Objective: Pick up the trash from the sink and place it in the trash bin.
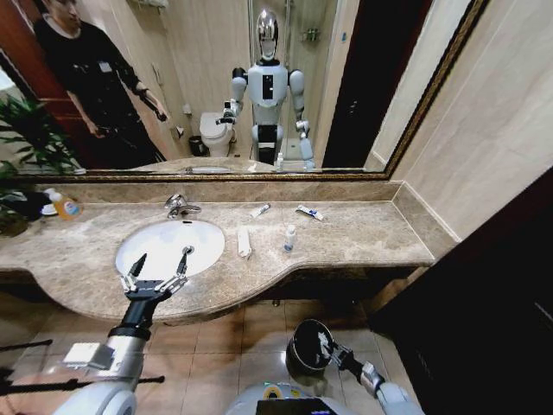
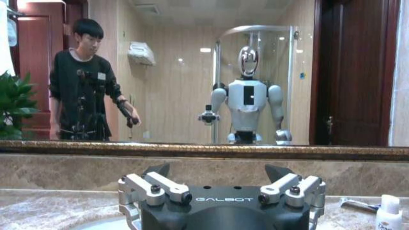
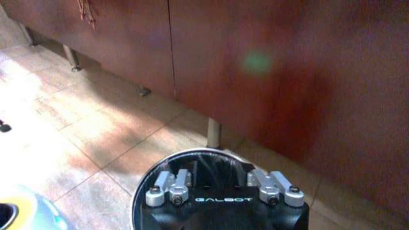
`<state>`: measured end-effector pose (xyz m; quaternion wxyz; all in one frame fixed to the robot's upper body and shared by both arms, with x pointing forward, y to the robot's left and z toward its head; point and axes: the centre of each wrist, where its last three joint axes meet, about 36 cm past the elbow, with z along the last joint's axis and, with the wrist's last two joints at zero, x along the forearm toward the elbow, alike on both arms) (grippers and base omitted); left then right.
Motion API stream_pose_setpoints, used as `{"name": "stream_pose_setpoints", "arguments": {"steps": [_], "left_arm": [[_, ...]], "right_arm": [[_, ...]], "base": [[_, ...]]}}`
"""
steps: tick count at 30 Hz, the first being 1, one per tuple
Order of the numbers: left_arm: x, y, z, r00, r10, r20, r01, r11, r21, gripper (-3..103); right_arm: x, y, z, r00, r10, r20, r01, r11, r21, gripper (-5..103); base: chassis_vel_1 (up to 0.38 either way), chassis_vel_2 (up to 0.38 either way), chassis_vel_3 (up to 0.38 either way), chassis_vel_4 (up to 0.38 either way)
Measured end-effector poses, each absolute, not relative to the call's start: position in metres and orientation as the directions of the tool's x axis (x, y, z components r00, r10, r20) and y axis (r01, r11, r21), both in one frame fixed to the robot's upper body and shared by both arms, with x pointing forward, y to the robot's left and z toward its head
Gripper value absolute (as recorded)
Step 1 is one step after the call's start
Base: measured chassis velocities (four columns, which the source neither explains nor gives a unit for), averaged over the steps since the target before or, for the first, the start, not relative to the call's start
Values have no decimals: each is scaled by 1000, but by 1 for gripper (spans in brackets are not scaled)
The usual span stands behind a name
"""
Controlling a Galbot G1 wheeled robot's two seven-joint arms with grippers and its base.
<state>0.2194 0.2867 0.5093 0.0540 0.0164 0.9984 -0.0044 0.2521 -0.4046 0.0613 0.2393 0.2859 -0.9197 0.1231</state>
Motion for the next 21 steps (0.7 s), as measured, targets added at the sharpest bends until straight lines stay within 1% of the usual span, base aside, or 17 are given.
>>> {"name": "stream_pose_setpoints", "arguments": {"steps": [2, 3, 4, 5, 6, 7, 8, 9, 10, 12, 13, 14, 16, 17, 18, 19, 21], "left_arm": [[219, 287, 509, -994, 32, -108, 33, 999, -7, 100], [219, 287, 509, -994, 32, -108, 33, 999, -7, 100], [219, 287, 509, -994, 32, -108, 33, 999, -7, 100], [219, 287, 509, -994, 32, -108, 33, 999, -7, 100], [219, 287, 509, -994, 32, -108, 33, 999, -7, 100], [219, 287, 509, -994, 32, -108, 33, 999, -7, 100], [219, 287, 509, -994, 32, -108, 33, 999, -7, 100], [219, 287, 509, -994, 32, -108, 33, 999, -7, 100], [219, 287, 509, -994, 32, -108, 33, 999, -7, 100], [219, 287, 509, -994, 32, -108, 33, 999, -7, 100], [219, 287, 509, -994, 32, -108, 33, 999, -7, 100], [219, 287, 509, -994, 32, -108, 33, 999, -7, 100], [219, 287, 509, -994, 32, -108, 33, 999, -7, 100], [219, 287, 509, -994, 32, -108, 33, 999, -7, 100], [219, 287, 509, -994, 32, -108, 33, 999, -7, 100], [219, 287, 509, -994, 32, -108, 33, 999, -7, 100], [219, 287, 509, -994, 32, -108, 33, 999, -7, 100]], "right_arm": [[255, -406, 65, -733, -465, 496, -577, 812, -91, 51], [255, -406, 65, -733, -465, 496, -577, 812, -91, 51], [257, -407, 69, -742, -462, 485, -569, 818, -91, 57], [263, -413, 77, -766, -451, 459, -546, 832, -94, 62], [263, -413, 77, -766, -451, 459, -546, 832, -94, 62], [268, -421, 86, -789, -439, 430, -522, 848, -93, 68], [272, -429, 96, -808, -429, 404, -499, 862, -84, 68], [277, -442, 113, -834, -417, 363, -465, 884, -54, 73], [277, -442, 113, -834, -417, 363, -465, 884, -54, 73], [274, -471, 156, -877, -378, 297, -389, 921, 23, 84], [274, -471, 156, -877, -378, 297, -389, 921, 23, 84], [270, -480, 174, -893, -365, 265, -370, 928, 29, 89], [268, -494, 210, -902, -379, 205, -382, 924, 27, 97], [268, -498, 221, -901, -392, 184, -393, 919, 29, 99], [270, -506, 246, -895, -426, 129, -425, 904, 36, 100], [270, -506, 246, -895, -426, 129, -425, 904, 36, 100], [275, -507, 283, -882, -467, 61, -467, 884, 25, 100]], "base": [[0, 0, 0, 0], [0, 0, 0, 0], [0, 0, 0, 0], [0, 0, 0, 0], [0, 0, 0, 0], [0, 0, 0, 0], [0, 0, 0, 0], [0, 0, 0, 0], [0, 0, 0, 0], [0, 0, 0, 0], [0, 0, 0, 0], [0, 0, 0, 0], [0, 0, 0, 0], [0, 0, 0, 0], [0, 0, 0, 0], [0, 0, 0, 0], [0, 0, 0, 0]]}}
